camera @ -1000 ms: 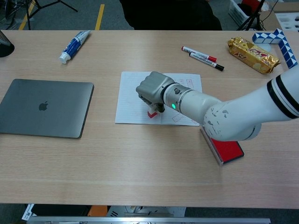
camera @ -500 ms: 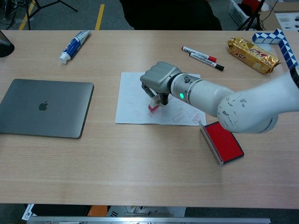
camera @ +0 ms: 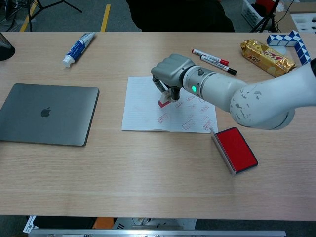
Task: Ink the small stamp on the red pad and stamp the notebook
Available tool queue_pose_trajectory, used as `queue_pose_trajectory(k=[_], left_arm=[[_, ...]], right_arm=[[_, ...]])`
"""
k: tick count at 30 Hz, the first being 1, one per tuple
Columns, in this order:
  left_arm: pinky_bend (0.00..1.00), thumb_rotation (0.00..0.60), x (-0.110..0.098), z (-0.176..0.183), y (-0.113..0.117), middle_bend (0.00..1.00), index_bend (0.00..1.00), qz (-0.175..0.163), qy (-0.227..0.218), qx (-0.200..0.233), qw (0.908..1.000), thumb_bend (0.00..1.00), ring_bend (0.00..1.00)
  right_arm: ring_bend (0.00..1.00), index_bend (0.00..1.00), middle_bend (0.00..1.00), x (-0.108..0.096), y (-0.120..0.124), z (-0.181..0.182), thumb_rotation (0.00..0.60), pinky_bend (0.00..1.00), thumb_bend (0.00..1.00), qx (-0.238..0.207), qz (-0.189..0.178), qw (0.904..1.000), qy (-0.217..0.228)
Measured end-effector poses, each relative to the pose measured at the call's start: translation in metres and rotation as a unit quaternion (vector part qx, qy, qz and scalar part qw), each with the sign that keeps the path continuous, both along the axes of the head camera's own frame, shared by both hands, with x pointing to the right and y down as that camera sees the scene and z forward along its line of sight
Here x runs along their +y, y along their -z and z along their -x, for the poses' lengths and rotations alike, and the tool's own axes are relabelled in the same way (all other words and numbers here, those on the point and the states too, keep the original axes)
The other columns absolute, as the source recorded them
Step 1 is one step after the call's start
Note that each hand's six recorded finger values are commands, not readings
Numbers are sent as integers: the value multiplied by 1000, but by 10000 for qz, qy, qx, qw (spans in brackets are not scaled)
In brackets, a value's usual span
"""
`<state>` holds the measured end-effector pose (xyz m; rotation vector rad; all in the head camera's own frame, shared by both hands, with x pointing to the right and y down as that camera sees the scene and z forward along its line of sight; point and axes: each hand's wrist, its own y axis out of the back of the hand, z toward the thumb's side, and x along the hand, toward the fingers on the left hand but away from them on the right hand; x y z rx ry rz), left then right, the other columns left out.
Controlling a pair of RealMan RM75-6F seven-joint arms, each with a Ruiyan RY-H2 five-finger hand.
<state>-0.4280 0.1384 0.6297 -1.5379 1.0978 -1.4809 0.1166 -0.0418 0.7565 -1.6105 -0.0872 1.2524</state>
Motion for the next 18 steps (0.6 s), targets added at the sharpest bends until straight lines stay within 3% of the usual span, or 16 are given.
queue_pose_trajectory(k=[18], left_arm=[[226,600,1,5,-2,90,124,45,43,-11,10000,245,249]], right_arm=[[499,846,665,9,-20,12,600,472,571,285,11,9994,181]])
